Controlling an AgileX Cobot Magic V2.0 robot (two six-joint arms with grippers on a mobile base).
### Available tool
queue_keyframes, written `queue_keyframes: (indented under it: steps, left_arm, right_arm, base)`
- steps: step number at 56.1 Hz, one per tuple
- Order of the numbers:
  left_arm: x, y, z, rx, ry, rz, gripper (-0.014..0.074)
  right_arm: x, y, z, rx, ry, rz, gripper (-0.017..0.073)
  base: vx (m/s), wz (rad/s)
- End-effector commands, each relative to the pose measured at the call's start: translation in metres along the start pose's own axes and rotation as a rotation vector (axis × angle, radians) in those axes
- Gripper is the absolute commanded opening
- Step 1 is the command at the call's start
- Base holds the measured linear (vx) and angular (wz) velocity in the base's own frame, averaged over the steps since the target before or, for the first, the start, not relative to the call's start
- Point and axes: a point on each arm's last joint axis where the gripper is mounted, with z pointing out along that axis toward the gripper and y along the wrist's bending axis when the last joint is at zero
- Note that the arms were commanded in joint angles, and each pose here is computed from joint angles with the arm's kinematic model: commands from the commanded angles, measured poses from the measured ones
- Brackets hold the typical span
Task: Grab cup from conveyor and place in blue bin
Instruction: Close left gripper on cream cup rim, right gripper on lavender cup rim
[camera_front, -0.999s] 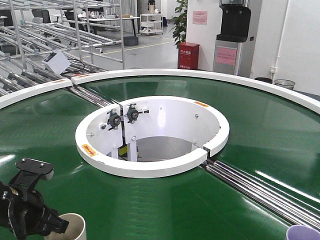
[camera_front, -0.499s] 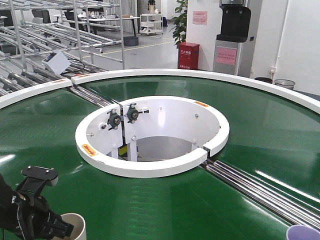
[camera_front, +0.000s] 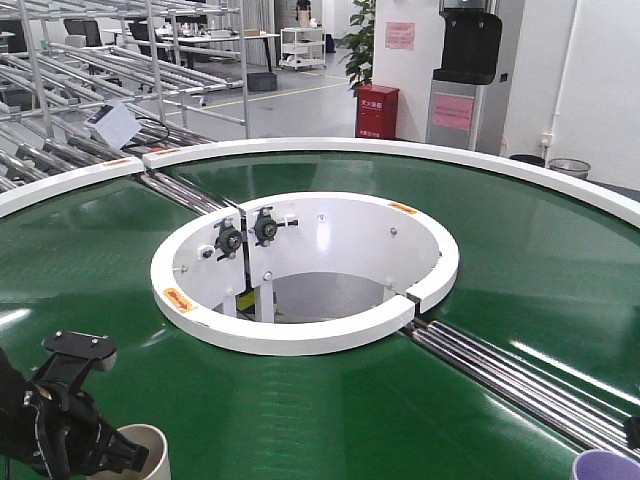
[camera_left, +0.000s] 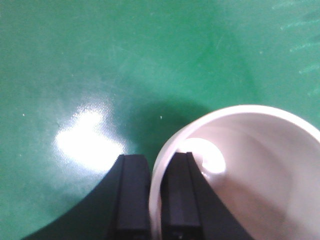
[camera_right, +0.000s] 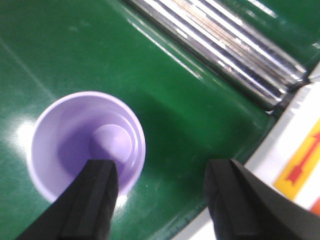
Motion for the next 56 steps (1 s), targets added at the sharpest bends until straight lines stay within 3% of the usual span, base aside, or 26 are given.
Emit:
queue_keyframes:
  steps: [1,22,46,56]
  left_arm:
    - [-0.018,-0.003,-0.018,-0.013,-0.134,0.006,-0.0008]
    - [-0.018,-0.003,-0.018,-0.014,-0.136,0.006,-0.0008]
    - [-0.019,-0.004,-0.023,-0.015,-0.149,0.008,-0.0008]
    - [-0.021,-0.006,-0.038,-0.017,-0.189,0.013,-0.0008]
  right_arm:
    - [-0.016,-0.001,0.005,0.009,-0.059,-0.018,0.0459]
    - [-0.025,0.004,0.065,-0.004,0.029,-0.015,0.0433]
    - [-0.026,0.005,0.064,-0.011,0.011,-0.028,0.0017]
    - [-0.032,0.009,0.041,-0.062,-0.109,-0.008,0.0005]
  base:
    - [0.0,0.0]
    - [0.0,0.0]
    - [0.0,0.0]
    - [0.0,0.0]
